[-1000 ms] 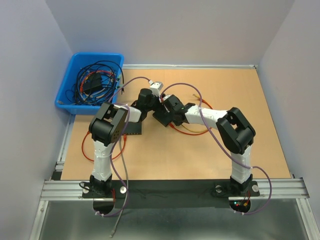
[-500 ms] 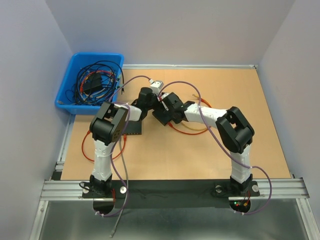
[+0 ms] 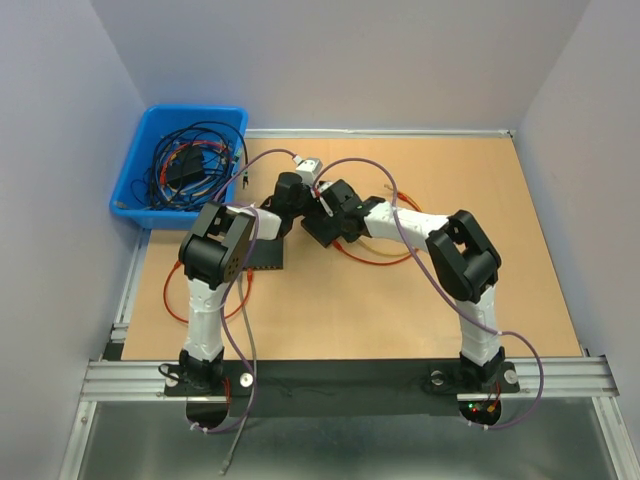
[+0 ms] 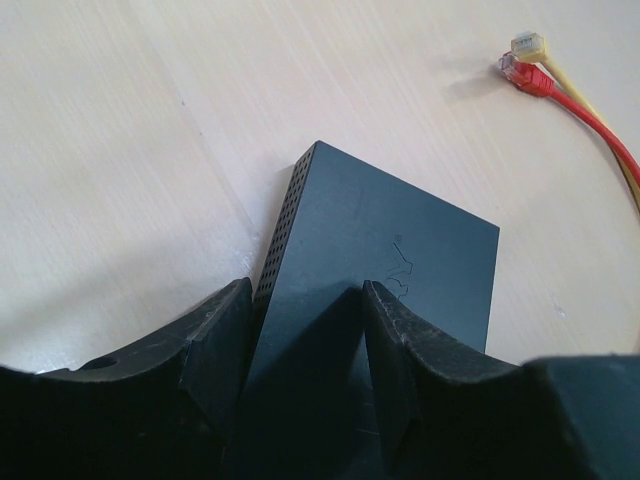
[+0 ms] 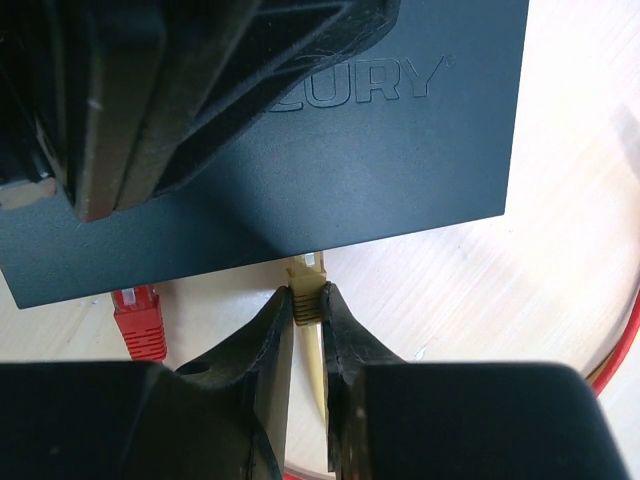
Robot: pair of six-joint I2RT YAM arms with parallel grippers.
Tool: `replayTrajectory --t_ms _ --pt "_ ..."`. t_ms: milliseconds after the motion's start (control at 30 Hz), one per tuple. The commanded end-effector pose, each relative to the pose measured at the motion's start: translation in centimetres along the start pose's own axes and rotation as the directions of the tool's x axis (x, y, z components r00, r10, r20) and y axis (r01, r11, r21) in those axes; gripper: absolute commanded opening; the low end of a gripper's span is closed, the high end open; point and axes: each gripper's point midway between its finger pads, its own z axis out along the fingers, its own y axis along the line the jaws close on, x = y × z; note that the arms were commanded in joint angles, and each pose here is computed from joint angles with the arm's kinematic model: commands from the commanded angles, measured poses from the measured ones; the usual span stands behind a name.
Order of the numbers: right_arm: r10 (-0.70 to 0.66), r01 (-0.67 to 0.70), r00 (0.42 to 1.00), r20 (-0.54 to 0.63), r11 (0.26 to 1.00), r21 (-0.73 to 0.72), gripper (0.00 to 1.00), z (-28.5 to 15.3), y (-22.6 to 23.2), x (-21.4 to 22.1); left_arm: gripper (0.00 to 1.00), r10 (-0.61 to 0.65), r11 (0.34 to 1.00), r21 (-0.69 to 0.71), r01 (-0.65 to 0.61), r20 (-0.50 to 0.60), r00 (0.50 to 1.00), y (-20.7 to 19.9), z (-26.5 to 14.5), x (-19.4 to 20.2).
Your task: Insert the plug into the switch port
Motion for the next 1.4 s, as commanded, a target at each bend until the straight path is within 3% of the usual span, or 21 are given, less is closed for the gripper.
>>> replayTrajectory --t_ms 0,400,667,933,1167,1233,1300,1367 --pt "0.132 -0.122 0.875 0.466 0.991 -0.052 0.0 -2.3 -0.8 -13.9 0.56 0.022 0.974 0.215 0.064 -0.377 0.926 -6.8 -2.3 12.1" --pt "0.159 -0.159 0.871 0.465 0.987 -0.041 0.18 -4.0 -1.5 -11.6 0.57 -0.016 0.999 0.036 0.029 -0.318 0.948 -2.7 -2.1 6.9" --pt "0.19 -0.192 0.85 0.492 0.98 -0.047 0.45 -6.1 -2.0 -10.8 0.58 -0.012 1.0 -0.019 0.006 -0.319 0.948 -1.3 -2.5 4.6" --pt "0.205 -0.209 0.827 0.523 0.976 -0.052 0.53 -9.1 -2.8 -10.3 0.62 -0.003 0.996 -0.081 -0.022 -0.303 0.953 0.5 -2.7 0.8" --pt "0.249 -0.248 0.78 0.575 0.965 -0.081 0.62 -13.8 -3.9 -9.3 0.67 0.001 0.972 -0.229 -0.047 -0.196 0.981 1.6 -5.0 -5.1" --pt "0.275 -0.255 0.761 0.587 0.96 -0.119 0.71 -16.1 -3.9 -8.7 0.71 0.007 0.957 -0.287 -0.05 -0.149 0.989 1.3 -7.0 -7.7" --pt "0.325 -0.264 0.734 0.596 0.946 -0.189 0.94 -18.4 -3.3 -8.2 0.72 0.023 0.944 -0.328 -0.048 -0.079 0.997 0.4 -9.5 -10.8" --pt "0.353 -0.257 0.741 0.572 0.935 -0.244 1.0 -19.4 -2.5 -7.0 0.72 0.026 0.936 -0.349 -0.047 -0.063 0.998 -0.3 -11.4 -11.5"
